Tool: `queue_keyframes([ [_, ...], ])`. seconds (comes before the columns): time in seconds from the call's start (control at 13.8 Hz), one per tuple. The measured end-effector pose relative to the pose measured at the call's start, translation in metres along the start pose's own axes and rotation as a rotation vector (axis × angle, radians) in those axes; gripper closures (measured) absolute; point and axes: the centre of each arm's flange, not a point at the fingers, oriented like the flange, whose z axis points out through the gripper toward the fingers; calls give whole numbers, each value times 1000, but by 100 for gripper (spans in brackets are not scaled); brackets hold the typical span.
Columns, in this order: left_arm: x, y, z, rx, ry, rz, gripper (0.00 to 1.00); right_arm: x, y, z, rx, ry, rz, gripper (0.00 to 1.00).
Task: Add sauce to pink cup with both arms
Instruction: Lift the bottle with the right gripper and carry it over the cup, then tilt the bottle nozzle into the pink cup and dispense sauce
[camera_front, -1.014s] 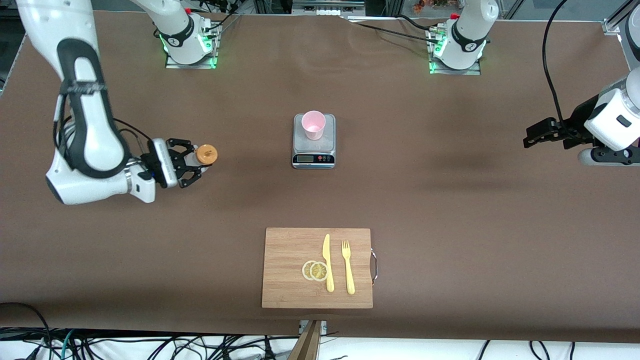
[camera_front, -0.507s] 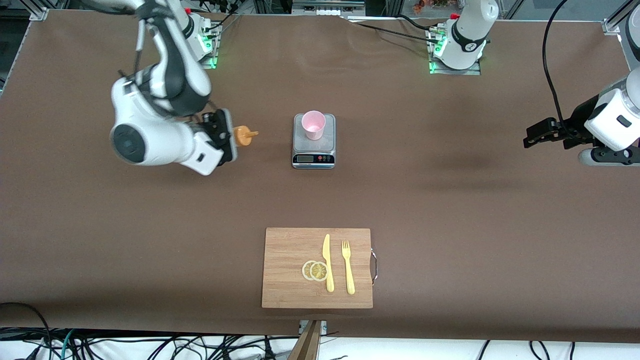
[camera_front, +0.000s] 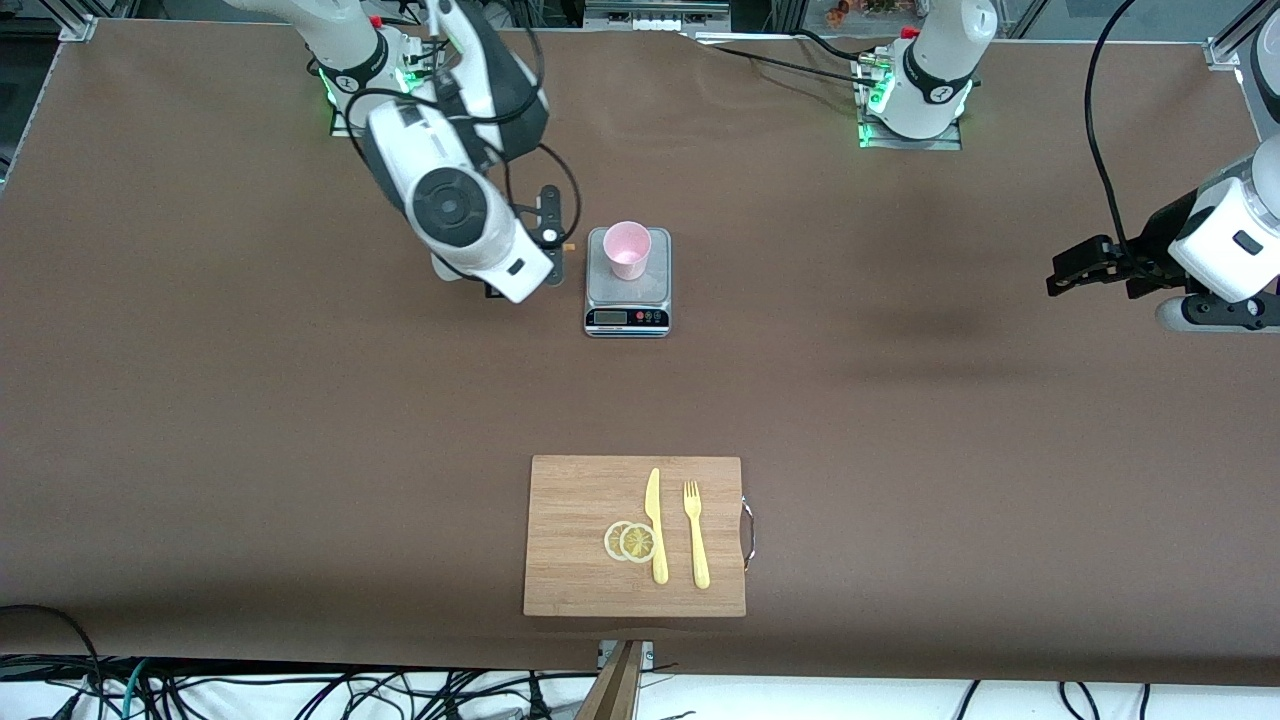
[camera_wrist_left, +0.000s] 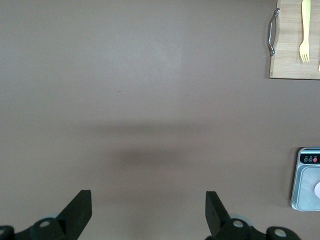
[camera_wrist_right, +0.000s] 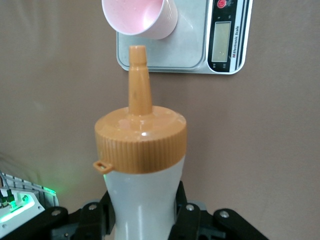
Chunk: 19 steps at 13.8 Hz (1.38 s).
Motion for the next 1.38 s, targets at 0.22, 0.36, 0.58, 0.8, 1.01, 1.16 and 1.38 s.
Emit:
queue_keyframes([
  [0.22,0,0,0,0,0,0,0,17,-5,18,-23,-58,22,63],
  [0.36,0,0,0,0,0,0,0,36,-14,29,-46,-112,56,63],
  [0.58,0,0,0,0,0,0,0,74,-41,43,-105,-193,106,64],
  [0.8,0,0,0,0,0,0,0,90,-55,47,-170,-247,151,66],
  [1.01,0,0,0,0,0,0,0,98,-63,48,-228,-284,190,66],
  [1.16,0,0,0,0,0,0,0,108,-74,50,-276,-322,214,66],
  [1.38,0,0,0,0,0,0,0,127,-98,57,-340,-376,241,66],
])
